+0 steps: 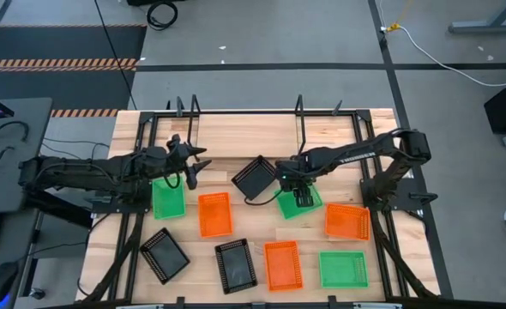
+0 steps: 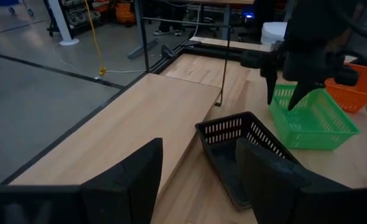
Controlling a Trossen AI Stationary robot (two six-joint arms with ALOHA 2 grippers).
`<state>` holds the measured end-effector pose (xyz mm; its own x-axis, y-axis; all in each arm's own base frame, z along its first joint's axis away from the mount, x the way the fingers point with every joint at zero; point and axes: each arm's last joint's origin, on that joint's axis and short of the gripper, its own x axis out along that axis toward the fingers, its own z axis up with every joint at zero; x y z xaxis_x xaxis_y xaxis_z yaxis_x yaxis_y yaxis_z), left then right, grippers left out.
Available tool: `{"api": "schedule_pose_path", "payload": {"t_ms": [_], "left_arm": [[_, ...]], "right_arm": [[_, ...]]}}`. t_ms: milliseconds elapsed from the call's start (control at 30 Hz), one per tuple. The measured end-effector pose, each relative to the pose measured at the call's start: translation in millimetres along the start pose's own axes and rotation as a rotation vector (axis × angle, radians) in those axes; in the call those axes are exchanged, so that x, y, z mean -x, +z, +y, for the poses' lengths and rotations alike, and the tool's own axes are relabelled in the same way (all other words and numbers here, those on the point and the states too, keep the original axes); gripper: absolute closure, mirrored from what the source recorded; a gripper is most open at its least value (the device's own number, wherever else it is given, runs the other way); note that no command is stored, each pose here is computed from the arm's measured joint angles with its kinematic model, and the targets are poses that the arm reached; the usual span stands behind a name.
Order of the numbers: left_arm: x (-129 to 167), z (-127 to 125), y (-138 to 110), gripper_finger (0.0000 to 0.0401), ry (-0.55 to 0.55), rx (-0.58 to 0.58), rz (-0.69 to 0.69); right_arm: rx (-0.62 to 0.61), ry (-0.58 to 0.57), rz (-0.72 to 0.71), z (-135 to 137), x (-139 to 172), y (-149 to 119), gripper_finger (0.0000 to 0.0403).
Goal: Stack baskets on shelf by color
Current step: Put the top right green bin on the shelf
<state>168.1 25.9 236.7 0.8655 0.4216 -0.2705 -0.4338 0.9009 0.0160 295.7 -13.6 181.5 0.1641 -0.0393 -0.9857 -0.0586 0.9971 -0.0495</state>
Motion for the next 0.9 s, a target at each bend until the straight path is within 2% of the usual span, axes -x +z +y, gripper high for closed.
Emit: {"api": "schedule_pose_path", "payload": {"t_ms": [167,300,467,633,767,900], "left_arm": [[0.0,0.0,0.0,0.0194,0.000,0.000,0.000],[0.0,0.0,0.0,0.0194,0.000,-0.001,0.000],[0.0,0.0,0.1,0.0195,0.000,-0.001,0.000],[0.0,0.0,0.1,0.0197,0.000,-0.001,0.000],[0.0,0.0,0.1,0.0200,0.000,-0.001,-0.001],[0.0,0.0,0.2,0.0202,0.000,-0.001,-0.002]], "right_arm": [[0.008,-0.001,0.000,0.0,-6.5,2.6,0.0231],[0.023,-0.007,0.005,-0.1,-6.9,2.4,0.0258],[0.032,0.000,0.004,0.1,-6.9,2.4,0.0311],[0.055,0.005,0.009,0.3,-6.9,1.9,0.0386],[0.053,0.006,0.011,0.1,-2.9,1.2,0.0382],[0.039,-0.035,-0.020,-2.7,22.1,5.7,0.0391]]}}
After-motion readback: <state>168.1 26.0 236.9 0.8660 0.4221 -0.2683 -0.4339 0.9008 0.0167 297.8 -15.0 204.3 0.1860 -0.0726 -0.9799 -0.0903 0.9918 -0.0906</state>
